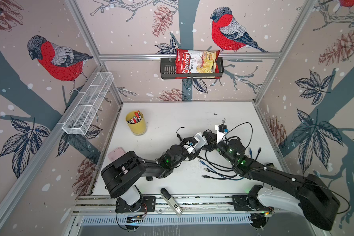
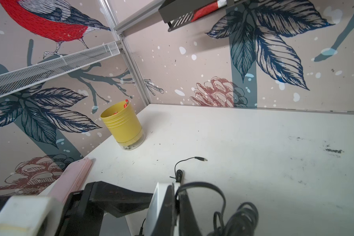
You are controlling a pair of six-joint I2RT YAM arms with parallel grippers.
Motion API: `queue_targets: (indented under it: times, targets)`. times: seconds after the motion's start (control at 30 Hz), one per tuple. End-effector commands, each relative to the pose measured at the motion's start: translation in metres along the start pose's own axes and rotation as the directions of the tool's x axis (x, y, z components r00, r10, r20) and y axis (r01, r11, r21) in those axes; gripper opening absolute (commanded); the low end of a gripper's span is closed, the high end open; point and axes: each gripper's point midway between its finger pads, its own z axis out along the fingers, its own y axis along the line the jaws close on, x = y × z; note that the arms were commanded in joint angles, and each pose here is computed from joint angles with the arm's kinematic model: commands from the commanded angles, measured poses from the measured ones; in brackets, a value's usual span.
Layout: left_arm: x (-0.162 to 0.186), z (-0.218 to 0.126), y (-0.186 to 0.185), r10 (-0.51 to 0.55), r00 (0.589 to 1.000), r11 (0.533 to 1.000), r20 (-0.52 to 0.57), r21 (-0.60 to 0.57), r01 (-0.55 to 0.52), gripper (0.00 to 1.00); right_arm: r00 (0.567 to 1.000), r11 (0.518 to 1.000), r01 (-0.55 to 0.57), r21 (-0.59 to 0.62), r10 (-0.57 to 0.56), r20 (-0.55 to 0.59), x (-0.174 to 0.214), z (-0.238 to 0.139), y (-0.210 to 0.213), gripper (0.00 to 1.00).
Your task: Insert the plug into the switch port
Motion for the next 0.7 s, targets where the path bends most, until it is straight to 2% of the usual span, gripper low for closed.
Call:
queue_targets:
  times: [0.0, 0.1, 0.33, 0.5, 0.63, 0.67]
  targets:
    - [-0.045, -0.004, 0.003, -0.033, 0.987, 0.999, 0.157, 0.013, 0.031, 0.0, 0.983, 0.999, -0.009, 0.039, 0.016, -0.182, 0.035, -0.001, -0.012, 0.13]
    - [-0.033, -0.003, 0.005, -0.051, 0.994, 0.999, 0.101, 0.002, 0.051, 0.0, 0.981, 0.998, -0.019, 0.067, 0.031, -0.193, 0.031, 0.001, -0.018, 0.22]
    - [-0.012, 0.006, 0.007, -0.084, 0.996, 0.996, -0.017, -0.006, 0.084, 0.0, 0.98, 0.998, -0.034, 0.05, 0.043, -0.193, 0.028, 0.001, -0.018, 0.61]
    - [-0.006, 0.01, 0.016, -0.112, 0.992, 0.993, -0.051, -0.033, 0.111, 0.0, 0.979, 0.998, -0.018, 0.061, 0.029, -0.202, 0.025, -0.006, -0.024, 0.85]
    - [0.001, 0.016, 0.027, -0.153, 0.983, 0.987, -0.096, -0.069, 0.147, 0.0, 0.976, 0.998, -0.024, 0.057, 0.035, -0.215, 0.027, -0.014, -0.03, 1.0]
    - [0.003, 0.018, 0.03, -0.162, 0.981, 0.985, -0.11, -0.082, 0.153, 0.0, 0.977, 0.998, -0.028, 0.058, 0.04, -0.21, 0.027, -0.017, -0.033, 0.99]
